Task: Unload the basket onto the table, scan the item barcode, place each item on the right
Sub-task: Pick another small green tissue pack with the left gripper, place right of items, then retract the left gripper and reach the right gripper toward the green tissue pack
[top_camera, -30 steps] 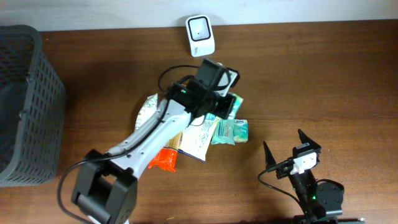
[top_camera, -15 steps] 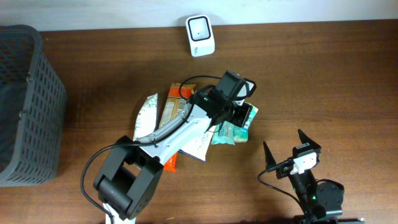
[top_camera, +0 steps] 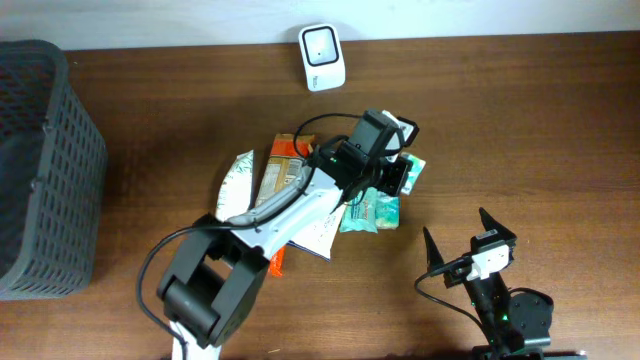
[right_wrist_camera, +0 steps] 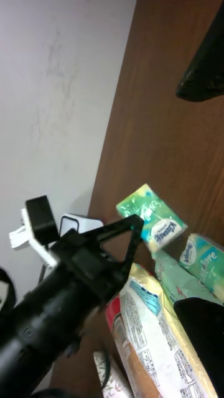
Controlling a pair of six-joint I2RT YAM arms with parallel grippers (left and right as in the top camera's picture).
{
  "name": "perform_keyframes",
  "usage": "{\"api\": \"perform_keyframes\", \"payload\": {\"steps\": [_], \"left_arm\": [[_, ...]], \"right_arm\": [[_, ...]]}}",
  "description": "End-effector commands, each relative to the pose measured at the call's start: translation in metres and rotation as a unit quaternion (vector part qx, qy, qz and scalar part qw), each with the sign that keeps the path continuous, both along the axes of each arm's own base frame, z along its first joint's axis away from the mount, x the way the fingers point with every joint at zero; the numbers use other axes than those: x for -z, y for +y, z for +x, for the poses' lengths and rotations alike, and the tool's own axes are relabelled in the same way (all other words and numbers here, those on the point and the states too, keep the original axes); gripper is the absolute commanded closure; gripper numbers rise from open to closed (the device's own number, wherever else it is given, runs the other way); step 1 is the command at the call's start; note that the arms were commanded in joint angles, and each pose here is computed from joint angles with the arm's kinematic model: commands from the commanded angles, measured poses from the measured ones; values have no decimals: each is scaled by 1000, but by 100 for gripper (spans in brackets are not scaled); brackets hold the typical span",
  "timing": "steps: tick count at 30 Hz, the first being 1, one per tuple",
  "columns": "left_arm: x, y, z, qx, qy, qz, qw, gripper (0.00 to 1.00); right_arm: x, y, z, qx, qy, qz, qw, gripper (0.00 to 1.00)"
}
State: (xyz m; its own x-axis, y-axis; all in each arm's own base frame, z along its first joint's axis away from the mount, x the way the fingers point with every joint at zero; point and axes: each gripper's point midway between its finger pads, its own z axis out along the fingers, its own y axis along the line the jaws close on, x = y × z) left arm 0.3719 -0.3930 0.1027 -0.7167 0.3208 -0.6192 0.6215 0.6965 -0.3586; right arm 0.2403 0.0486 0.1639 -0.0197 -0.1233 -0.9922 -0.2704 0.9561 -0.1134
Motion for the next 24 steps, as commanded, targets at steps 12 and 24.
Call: {"api": "perform_keyframes", "payload": {"steps": [12, 24], "left_arm": [[-36, 59, 45, -70, -60, 43, 995, 18], [-168, 348, 32, -269, -93, 139, 949, 1]], "right_arm": [[3, -1, 0, 1, 4, 5, 1000, 2], [3, -1, 0, 1, 4, 5, 1000, 1]]}}
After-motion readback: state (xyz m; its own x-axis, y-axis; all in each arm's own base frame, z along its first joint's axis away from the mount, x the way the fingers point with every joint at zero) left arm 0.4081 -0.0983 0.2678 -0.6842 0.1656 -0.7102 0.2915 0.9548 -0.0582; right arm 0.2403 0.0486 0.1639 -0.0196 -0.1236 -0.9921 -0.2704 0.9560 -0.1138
